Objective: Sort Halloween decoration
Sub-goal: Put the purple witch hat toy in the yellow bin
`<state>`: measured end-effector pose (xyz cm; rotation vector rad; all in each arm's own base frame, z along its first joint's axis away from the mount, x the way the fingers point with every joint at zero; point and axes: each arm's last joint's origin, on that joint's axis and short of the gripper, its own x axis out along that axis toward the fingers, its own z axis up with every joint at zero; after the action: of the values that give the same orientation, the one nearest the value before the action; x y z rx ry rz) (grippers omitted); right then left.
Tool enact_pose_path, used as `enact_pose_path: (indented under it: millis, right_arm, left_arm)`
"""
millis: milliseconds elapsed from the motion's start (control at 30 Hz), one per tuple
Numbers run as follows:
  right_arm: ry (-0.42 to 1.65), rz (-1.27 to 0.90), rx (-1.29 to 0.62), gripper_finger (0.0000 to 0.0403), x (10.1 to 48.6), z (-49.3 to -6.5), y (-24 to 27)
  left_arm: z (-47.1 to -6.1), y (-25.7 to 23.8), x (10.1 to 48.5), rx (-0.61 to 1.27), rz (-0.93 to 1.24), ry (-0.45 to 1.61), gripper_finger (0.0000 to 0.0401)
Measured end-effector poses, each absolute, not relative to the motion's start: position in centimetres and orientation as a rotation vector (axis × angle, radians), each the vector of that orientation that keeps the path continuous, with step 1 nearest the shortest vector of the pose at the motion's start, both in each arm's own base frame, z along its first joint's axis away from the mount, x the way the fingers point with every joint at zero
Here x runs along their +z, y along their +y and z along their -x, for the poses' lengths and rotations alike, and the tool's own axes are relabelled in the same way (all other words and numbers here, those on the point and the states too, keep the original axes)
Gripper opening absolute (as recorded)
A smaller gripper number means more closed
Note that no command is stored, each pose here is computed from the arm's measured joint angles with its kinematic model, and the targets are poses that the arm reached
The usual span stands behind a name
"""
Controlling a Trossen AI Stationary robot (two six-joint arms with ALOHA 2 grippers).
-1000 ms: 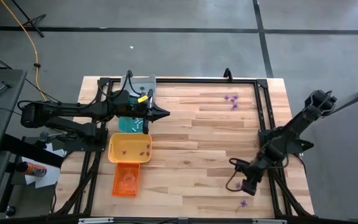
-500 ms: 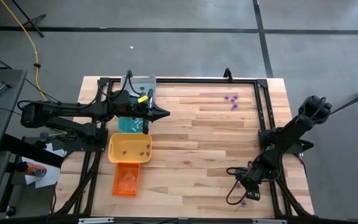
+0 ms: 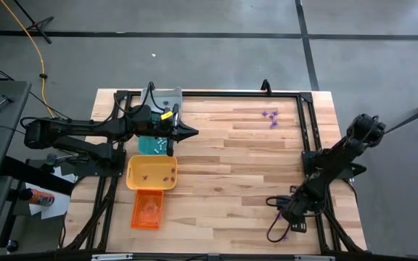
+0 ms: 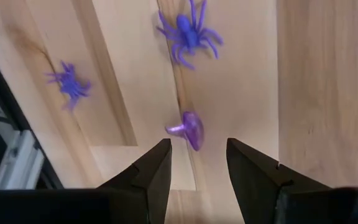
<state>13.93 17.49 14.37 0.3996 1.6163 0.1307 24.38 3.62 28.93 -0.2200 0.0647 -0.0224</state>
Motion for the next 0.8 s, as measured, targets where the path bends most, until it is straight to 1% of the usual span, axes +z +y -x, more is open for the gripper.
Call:
enact_pose_path:
  millis: [300,400,467,567,733,800]
  right_arm:
    - [1.626,-0.368,0.111,0.0149,13.6,-13.8,17.9]
    - [1.631,-0.363,0.104,0.0141,13.4,-13.9,18.0]
    - [1.636,-0.356,0.101,0.0127,13.2,-13.9,18.0]
    - [1.633,-0.349,0.091,0.0095,13.2,-13.9,18.0]
    - [1.630,-0.347,0.072,0.0017,13.1,-13.9,17.8]
    - [1.620,-0.358,0.082,0.0007,13.2,-14.0,17.8]
  left_arm:
    - [-24.4,3.6,28.9,-0.022,0.220,0.067,0.0000]
    - [-24.4,3.6,28.8,-0.021,0.222,0.079,0.0000]
    - [-24.4,3.6,28.7,-0.019,0.225,0.093,0.0000]
    - [-24.4,3.6,28.5,-0.018,0.227,0.106,0.0000]
    - [-24.4,3.6,28.5,-0.018,0.227,0.107,0.0000]
    - [-24.3,3.6,28.6,-0.017,0.226,0.104,0.0000]
